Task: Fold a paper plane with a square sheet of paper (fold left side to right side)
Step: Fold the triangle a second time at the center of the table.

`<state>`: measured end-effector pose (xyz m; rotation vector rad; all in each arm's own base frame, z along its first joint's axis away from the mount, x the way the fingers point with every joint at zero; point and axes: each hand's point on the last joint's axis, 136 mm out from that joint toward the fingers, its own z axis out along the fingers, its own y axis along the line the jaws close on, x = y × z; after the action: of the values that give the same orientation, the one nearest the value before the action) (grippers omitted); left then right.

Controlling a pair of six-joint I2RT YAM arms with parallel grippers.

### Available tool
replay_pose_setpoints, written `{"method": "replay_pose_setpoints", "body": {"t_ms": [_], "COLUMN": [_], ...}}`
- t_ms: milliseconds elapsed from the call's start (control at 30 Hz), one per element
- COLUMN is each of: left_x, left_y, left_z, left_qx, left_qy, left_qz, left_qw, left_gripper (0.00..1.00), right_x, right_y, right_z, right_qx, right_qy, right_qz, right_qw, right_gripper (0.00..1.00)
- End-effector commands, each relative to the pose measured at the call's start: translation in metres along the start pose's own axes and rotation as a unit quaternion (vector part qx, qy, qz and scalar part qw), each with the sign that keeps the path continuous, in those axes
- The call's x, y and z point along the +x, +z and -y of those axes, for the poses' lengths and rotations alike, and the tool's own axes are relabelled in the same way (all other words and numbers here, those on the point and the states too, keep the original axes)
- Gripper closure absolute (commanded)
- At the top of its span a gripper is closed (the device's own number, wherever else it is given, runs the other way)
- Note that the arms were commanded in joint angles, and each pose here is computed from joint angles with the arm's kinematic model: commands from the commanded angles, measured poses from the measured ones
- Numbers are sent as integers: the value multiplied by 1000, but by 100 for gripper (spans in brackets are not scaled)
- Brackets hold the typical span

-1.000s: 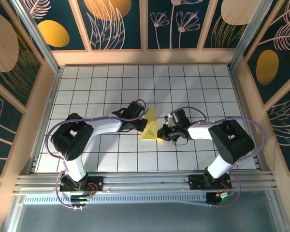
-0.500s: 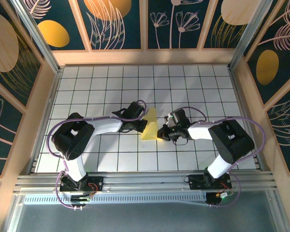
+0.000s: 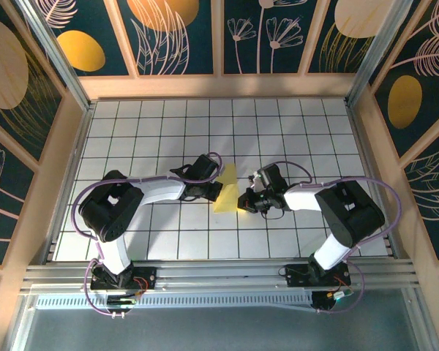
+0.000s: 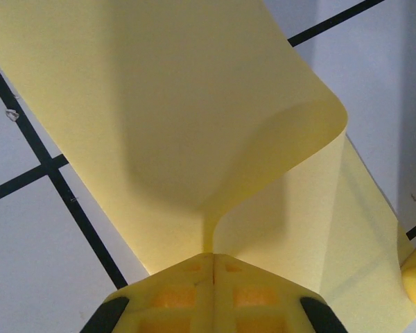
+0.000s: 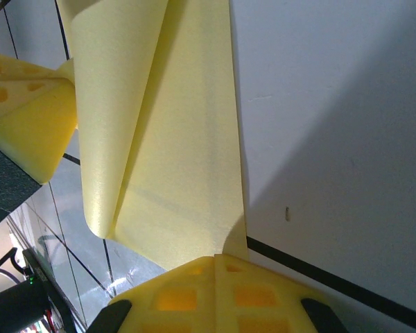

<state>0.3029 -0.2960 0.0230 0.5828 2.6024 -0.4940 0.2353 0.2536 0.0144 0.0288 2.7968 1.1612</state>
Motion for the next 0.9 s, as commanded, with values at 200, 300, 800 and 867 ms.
{"method": "replay_pose_setpoints", "body": {"t_ms": [200, 300, 800, 867], "left_x": [9, 16, 6, 4], "left_y": [0, -2, -5, -5], "left_z": [-3, -4, -5, -6], "left_qx": [2, 3, -5, -8], "left_qy": [2, 0, -2, -2], "left_qz": [-15, -18, -2, 0], "left_qw": [1000, 1000, 1000, 1000], "left_gripper": [100, 100, 100, 100], "right_x": [16, 17, 17, 17], "right_y": [7, 7, 8, 8], "right_z": [28, 30, 29, 29], "right_qx": [58, 62, 61, 62], "right_qy": [11, 13, 12, 12], "right_qz": [-27, -28, -31, -31], "right_qw": [998, 998, 998, 998], "right_gripper": [100, 100, 100, 100]}}
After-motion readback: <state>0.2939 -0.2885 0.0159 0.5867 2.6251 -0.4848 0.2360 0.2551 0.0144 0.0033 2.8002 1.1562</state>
